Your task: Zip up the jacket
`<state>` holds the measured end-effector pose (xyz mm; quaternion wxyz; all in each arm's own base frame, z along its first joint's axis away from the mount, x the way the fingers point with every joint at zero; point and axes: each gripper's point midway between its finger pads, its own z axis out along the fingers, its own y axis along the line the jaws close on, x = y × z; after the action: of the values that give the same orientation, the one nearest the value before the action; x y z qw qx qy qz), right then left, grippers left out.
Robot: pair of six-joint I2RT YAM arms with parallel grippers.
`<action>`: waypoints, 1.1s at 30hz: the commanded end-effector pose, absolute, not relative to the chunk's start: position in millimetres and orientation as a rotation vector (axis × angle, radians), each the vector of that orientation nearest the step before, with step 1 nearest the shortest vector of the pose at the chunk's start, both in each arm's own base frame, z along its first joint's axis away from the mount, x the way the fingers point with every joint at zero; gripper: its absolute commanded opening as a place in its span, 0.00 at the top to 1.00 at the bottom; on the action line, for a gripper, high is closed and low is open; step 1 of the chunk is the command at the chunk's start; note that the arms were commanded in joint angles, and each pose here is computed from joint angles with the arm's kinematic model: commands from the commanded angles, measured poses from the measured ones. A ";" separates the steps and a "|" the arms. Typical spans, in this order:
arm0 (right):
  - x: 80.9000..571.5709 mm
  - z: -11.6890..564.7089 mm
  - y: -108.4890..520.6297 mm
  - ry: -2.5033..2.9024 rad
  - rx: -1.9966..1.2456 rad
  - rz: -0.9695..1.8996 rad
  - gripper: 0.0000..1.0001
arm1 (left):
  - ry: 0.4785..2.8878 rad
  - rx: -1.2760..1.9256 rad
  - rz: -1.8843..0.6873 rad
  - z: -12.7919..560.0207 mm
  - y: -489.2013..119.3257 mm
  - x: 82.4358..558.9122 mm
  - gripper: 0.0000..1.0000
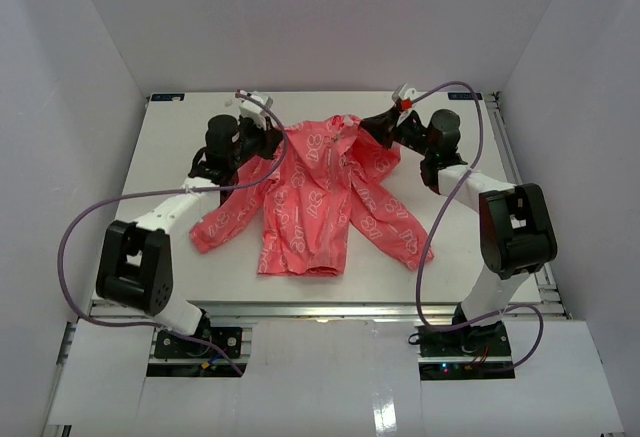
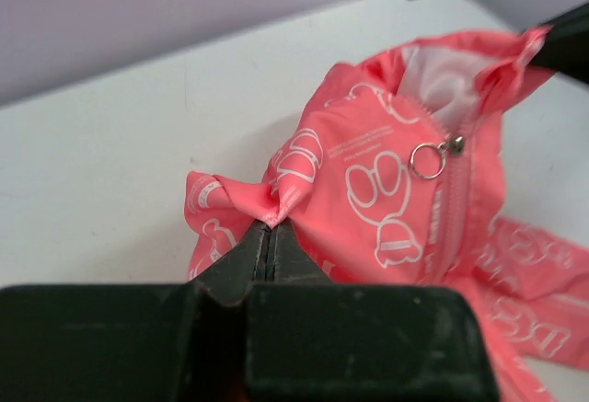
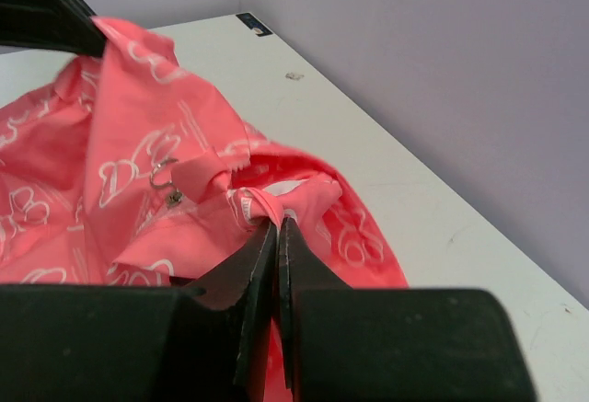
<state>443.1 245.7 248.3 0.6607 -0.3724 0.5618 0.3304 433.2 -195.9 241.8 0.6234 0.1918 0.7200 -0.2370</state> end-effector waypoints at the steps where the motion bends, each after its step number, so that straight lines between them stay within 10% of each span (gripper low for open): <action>1: 402.9 239.7 240.0 1.252 -0.833 0.788 0.92 | 1.520 0.377 -0.657 258.7 -192.7 381.6 1.00; 11: 323.2 150.2 234.9 1.371 -0.719 1.011 0.92 | 1.699 0.197 -0.632 158.7 -163.2 333.7 1.00; 28: 289.2 148.8 231.7 1.320 -0.741 1.039 0.92 | 1.663 0.121 -0.558 181.8 -142.8 324.3 1.00; 33: 281.0 157.2 241.9 1.303 -0.767 1.087 0.92 | 1.678 0.274 -0.721 200.6 -172.3 305.8 0.36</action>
<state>281.8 233.2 90.5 0.4953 -0.2755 0.6762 0.4707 313.7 -155.8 161.4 0.6049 0.0758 0.7463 -0.2672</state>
